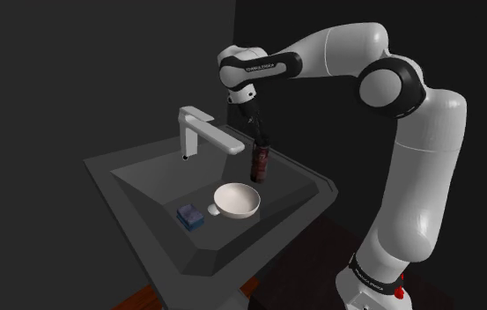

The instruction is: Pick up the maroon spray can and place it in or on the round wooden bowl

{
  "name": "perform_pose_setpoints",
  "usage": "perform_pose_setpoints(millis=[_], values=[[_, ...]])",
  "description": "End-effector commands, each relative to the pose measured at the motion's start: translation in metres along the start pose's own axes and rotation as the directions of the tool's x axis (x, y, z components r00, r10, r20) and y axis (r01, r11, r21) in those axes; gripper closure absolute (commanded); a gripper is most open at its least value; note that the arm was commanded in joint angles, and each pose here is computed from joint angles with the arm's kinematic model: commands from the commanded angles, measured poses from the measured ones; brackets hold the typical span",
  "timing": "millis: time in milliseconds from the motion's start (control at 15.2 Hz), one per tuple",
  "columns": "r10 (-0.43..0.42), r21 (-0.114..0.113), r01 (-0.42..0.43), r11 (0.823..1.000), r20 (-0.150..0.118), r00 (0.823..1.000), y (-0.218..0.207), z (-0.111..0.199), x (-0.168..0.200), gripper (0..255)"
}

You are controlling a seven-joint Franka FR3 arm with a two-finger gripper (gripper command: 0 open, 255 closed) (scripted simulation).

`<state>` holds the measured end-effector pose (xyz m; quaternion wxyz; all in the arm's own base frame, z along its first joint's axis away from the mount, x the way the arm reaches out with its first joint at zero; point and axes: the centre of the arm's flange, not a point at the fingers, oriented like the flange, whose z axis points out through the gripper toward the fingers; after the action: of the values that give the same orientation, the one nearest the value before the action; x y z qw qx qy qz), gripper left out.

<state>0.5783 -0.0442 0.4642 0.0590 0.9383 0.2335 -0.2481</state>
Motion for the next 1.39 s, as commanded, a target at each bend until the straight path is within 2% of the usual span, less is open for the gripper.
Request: perform_pose_setpoints(millis=[0,330,1320], values=[[0.001,-0.001,-0.001,1.0,0.0,1.0,-0.023,-0.006,-0.008,255],[0.001,-0.001,-0.001,1.0,0.0,1.0,-0.087,-0.024,-0.029,255],[0.001,-0.001,-0.001,1.0,0.0,1.0,-0.086,0.045,0.01,255]])
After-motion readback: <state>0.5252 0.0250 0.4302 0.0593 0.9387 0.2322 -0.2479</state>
